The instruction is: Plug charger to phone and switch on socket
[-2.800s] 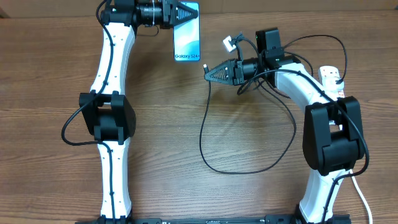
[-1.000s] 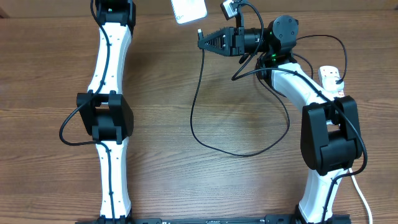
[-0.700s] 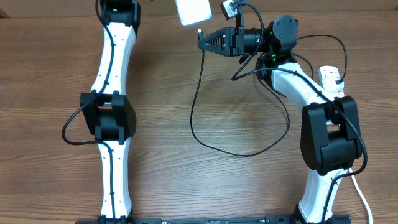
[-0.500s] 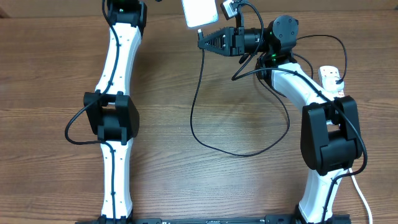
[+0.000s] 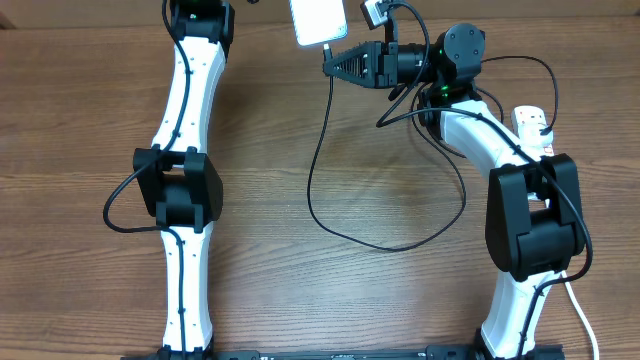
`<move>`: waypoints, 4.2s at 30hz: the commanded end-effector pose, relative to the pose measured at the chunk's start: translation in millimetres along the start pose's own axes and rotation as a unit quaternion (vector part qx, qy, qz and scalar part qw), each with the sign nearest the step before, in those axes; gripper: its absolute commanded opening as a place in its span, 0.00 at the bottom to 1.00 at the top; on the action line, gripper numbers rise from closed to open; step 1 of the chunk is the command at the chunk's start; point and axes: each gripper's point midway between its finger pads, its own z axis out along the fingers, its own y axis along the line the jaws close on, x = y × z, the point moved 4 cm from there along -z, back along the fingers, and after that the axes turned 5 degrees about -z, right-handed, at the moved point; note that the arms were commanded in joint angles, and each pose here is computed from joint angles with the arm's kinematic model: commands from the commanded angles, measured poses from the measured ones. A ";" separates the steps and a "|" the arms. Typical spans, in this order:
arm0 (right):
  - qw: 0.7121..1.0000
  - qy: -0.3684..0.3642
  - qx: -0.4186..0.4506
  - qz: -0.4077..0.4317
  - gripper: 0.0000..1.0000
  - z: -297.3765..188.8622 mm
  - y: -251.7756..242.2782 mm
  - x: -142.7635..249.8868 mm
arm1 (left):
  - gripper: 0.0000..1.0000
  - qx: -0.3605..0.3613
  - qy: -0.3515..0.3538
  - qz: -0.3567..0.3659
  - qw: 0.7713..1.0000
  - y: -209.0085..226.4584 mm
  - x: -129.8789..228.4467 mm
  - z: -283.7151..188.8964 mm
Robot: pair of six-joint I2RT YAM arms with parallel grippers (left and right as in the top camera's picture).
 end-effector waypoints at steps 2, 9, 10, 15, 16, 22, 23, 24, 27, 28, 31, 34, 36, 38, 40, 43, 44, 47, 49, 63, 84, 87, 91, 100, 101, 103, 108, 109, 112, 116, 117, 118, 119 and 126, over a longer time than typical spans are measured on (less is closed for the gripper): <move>1.000 -0.008 0.002 -0.014 0.04 -1.3 2.2 -5.7 | 0.04 0.005 0.006 0.027 1.000 -13.2 2.0 0.4; 1.000 -0.008 0.002 -0.026 0.04 -1.3 2.2 -5.7 | 0.04 0.007 0.012 0.027 1.000 -13.4 5.2 6.1; 1.000 -0.009 0.003 -0.025 0.04 -1.3 2.1 -6.0 | 0.04 0.007 0.012 0.026 1.000 -13.5 5.8 7.3; 1.000 -0.009 0.003 -0.023 0.04 -1.3 1.6 -5.9 | 0.04 0.008 0.015 0.026 1.000 -13.6 7.7 10.4; 1.000 -0.009 0.003 -0.023 0.04 -1.3 1.6 -5.9 | 0.04 0.008 0.016 0.026 1.000 -13.7 7.9 10.8; 1.000 -0.010 0.003 -0.023 0.04 -1.5 1.6 -6.0 | 0.04 0.008 0.024 0.025 0.999 -13.5 10.9 13.5; 1.000 -0.010 0.003 -0.023 0.04 -1.7 1.5 -6.0 | 0.04 0.008 0.026 0.025 0.999 -13.5 11.4 13.5; 1.000 -0.010 0.003 -0.023 0.04 -1.7 1.5 -6.1 | 0.04 0.008 0.028 0.026 0.999 -13.4 12.0 13.4; 1.000 -0.012 0.004 -0.023 0.04 -1.9 1.3 -6.7 | 0.04 0.007 0.039 0.026 0.999 -12.9 15.2 14.0; 1.000 -0.013 0.005 -0.023 0.04 -1.9 1.2 -7.1 | 0.04 0.007 0.042 0.026 0.999 -12.9 16.6 15.3; 1.000 -0.016 0.006 -0.023 0.04 -1.9 1.0 -7.7 | 0.04 0.008 0.051 0.026 0.998 -13.1 20.8 20.4; 1.000 -0.019 0.007 -0.023 0.04 -1.9 0.7 -8.5 | 0.04 0.010 0.059 0.026 0.998 -13.3 25.2 26.9; 1.000 -0.019 0.007 -0.024 0.04 -1.9 0.7 -8.5 | 0.04 0.011 0.062 0.026 0.998 -13.6 27.4 30.0; 0.999 -0.019 0.007 -0.025 0.04 -1.9 0.7 -8.6 | 0.04 0.012 0.066 0.026 0.997 -13.7 29.3 32.6; 0.999 -0.023 0.008 -0.025 0.04 -2.0 0.4 -9.5 | 0.04 0.012 0.071 0.036 0.997 -13.6 31.0 33.4; 0.999 -0.027 0.010 -0.026 0.04 -2.5 0.0 -10.7 | 0.04 0.012 0.081 0.048 0.995 -13.1 33.7 32.8; 0.999 -0.029 0.011 -0.027 0.04 -3.6 -0.4 -11.4 | 0.04 0.012 0.084 0.048 0.995 -12.9 34.5 32.7; 0.999 -0.035 0.015 -0.029 0.04 -7.7 -1.7 -13.8 | 0.04 0.011 0.094 0.053 0.994 -12.5 37.1 32.2; 0.999 -0.038 0.018 -0.029 0.04 -11.2 -2.5 -15.1 | 0.04 0.011 0.102 0.058 0.993 -12.2 39.0 31.8; 0.998 -0.042 0.027 -0.025 0.12 -19.6 -7.3 -16.9 | 0.04 0.011 0.136 0.065 0.988 -11.4 50.4 35.9; 0.998 -0.018 0.034 -0.042 1.00 -56.1 -9.6 -15.1 | 0.04 -0.012 0.108 0.083 0.991 -7.3 22.6 -21.7; 0.998 -0.013 0.041 -0.043 1.00 -68.5 -15.1 -13.2 | 0.04 -0.018 0.105 0.084 0.991 -6.6 18.4 -33.8; 0.997 -0.033 0.072 0.024 1.00 -81.4 -40.7 -7.7 | 0.04 -0.019 0.103 0.084 0.991 -6.5 16.8 -37.7; 0.950 -0.066 0.260 0.162 1.00 -102.1 -115.8 39.4 | 0.04 -0.019 0.091 0.084 0.992 -5.6 13.7 -37.0; 0.943 -0.064 0.278 0.170 1.00 -104.2 -120.5 44.3 | 0.04 -0.020 0.089 0.079 0.993 -4.0 12.9 -36.9; 0.928 -0.057 0.317 0.188 1.00 -108.5 -129.4 55.6 | 0.04 -0.022 0.081 0.069 0.994 0.2 10.4 -36.7; 0.913 -0.017 0.352 0.207 1.00 -108.5 -134.8 80.9 | 0.04 -0.040 0.052 0.039 0.997 21.8 3.6 -37.1; 0.910 -0.008 0.358 0.210 1.00 -107.7 -135.3 86.1 | 0.04 -0.047 0.047 0.033 0.997 28.3 3.2 -37.4; 0.899 0.018 0.381 0.215 1.00 -104.9 -137.7 100.1 | 0.04 -0.072 0.040 0.012 0.997 51.4 7.8 -37.6; 0.883 0.047 0.416 0.214 1.00 -100.1 -141.8 113.7 | 0.04 -0.104 0.060 0.025 0.992 81.5 30.6 -32.8; 0.878 0.050 0.424 0.215 1.00 -100.0 -142.9 115.6 | 0.04 -0.114 0.065 0.025 0.991 87.7 36.5 -30.9; 0.874 0.052 0.432 0.215 1.00 -100.7 -144.0 117.1 | 0.04 -0.126 0.067 0.023 0.990 93.6 41.7 -29.3; 0.872 0.054 0.437 0.215 1.00 -100.4 -144.7 118.4 | 0.04 -0.146 0.070 0.018 0.987 102.4 48.8 -27.6; 0.846 0.068 0.476 0.233 1.00 -109.6 -148.0 129.9 | 0.05 -0.341 0.110 -0.033 0.933 157.6 103.8 -23.5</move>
